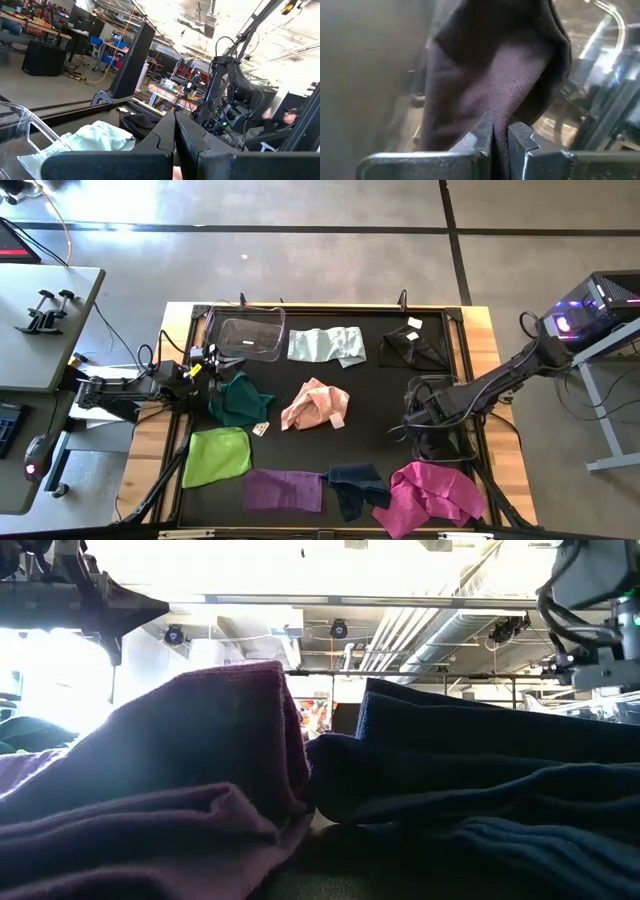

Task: Sort towels by color in basket
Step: Put the bottom black towel into the bottom transparent bin, then put the black towel into the bottom transparent bin

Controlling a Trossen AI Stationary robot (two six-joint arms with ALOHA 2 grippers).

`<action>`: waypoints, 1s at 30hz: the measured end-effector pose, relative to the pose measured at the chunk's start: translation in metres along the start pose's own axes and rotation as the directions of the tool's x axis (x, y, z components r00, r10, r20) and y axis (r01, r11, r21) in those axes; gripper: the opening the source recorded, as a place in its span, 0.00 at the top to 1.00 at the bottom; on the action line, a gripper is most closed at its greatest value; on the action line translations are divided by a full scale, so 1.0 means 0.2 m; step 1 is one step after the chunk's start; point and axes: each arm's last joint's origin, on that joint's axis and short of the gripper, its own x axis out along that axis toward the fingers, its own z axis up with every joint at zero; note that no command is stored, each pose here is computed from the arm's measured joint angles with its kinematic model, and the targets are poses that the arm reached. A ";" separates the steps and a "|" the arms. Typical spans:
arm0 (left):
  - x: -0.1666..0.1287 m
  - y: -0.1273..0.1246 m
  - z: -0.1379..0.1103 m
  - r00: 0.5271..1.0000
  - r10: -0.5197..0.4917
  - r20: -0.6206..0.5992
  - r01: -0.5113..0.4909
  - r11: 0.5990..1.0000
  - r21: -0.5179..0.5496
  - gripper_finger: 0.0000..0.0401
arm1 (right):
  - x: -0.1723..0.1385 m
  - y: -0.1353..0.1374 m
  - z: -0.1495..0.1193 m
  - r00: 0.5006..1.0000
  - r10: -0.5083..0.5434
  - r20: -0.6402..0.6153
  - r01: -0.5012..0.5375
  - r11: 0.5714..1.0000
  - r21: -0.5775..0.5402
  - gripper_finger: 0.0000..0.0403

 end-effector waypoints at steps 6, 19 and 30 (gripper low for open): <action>0.00 0.00 0.00 1.000 0.000 0.000 0.000 1.000 -0.001 1.00 | 0.01 0.00 0.00 1.000 -0.004 -0.026 0.004 1.000 0.015 0.83; 0.00 0.00 0.00 1.000 0.000 0.000 0.000 1.000 -0.002 1.00 | -0.10 -0.01 0.00 0.997 -0.075 -0.016 0.075 0.997 0.009 0.55; 0.00 0.00 0.00 1.000 0.000 -0.001 0.000 1.000 -0.002 1.00 | -0.46 0.02 0.03 0.992 -0.058 0.113 0.061 0.998 -0.020 0.55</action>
